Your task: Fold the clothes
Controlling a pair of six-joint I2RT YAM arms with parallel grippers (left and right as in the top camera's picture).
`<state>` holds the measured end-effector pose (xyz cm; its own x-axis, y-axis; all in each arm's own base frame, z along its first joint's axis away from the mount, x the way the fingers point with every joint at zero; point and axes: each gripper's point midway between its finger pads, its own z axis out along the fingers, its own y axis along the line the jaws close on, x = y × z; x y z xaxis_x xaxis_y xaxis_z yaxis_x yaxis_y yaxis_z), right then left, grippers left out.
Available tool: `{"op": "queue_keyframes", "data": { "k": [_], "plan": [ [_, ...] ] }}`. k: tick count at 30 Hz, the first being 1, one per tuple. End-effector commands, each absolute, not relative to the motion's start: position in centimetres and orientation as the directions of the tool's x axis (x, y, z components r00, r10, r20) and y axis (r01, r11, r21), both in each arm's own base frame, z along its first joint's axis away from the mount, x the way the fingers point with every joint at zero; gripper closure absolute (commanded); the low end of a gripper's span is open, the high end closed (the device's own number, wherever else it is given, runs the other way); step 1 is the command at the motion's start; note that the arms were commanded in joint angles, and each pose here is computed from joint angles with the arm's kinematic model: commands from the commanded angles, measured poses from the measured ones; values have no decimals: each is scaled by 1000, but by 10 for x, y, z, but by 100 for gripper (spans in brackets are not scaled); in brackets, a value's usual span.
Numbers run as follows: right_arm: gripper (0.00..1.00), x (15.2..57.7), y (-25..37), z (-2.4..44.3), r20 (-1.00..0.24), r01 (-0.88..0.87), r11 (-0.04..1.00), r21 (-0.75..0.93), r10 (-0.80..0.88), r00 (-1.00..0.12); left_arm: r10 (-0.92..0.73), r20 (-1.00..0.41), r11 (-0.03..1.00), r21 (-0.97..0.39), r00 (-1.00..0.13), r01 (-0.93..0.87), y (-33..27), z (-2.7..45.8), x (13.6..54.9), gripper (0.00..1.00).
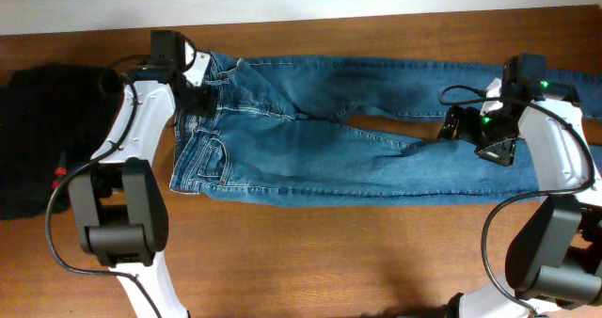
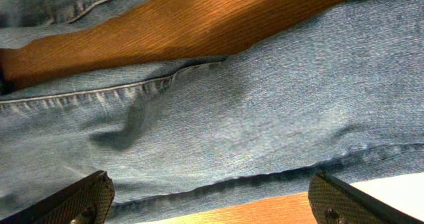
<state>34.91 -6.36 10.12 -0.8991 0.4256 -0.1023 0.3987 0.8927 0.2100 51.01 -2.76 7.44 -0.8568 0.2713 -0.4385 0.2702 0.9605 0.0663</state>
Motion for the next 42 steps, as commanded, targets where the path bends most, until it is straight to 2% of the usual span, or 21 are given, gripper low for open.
{"op": "queue_keyframes", "data": {
  "k": [1,6,17,18,20,21,24,27,32,35,42],
  "plan": [
    [1,345,-65,97,-95,392,901,184,413,-906,288,-483,945,0,-827,328,-47,66,522,24],
    [1,345,-65,97,-95,392,901,184,413,-906,266,-515,940,-50,-815,338,-57,51,534,24],
    [1,345,-65,97,-95,392,901,185,413,-906,258,-516,940,-63,-817,336,-58,25,543,25],
    [1,345,-65,97,-95,392,901,185,413,-906,258,-514,940,-64,-818,336,-58,23,543,29],
    [1,345,-65,97,-95,392,901,185,413,-906,258,-509,940,-65,-821,336,-58,19,543,47],
    [1,345,-65,97,-95,392,901,184,413,-906,258,-507,940,-66,-822,335,-58,17,542,65],
    [1,345,-65,97,-95,392,901,185,413,-906,257,-514,940,-64,-818,335,-58,19,544,79],
    [1,345,-65,97,-95,392,901,184,413,-906,257,-521,940,-61,-814,335,-58,21,546,99],
    [1,345,-65,97,-95,392,901,185,413,-906,183,-528,961,-83,-829,265,-44,36,554,99],
    [1,345,-65,97,-95,392,901,184,413,-906,84,-534,978,-117,-842,171,-22,56,561,99],
    [1,345,-65,97,-95,392,901,185,413,-906,-10,-505,990,-127,-863,63,34,82,557,100]
  ]
}}
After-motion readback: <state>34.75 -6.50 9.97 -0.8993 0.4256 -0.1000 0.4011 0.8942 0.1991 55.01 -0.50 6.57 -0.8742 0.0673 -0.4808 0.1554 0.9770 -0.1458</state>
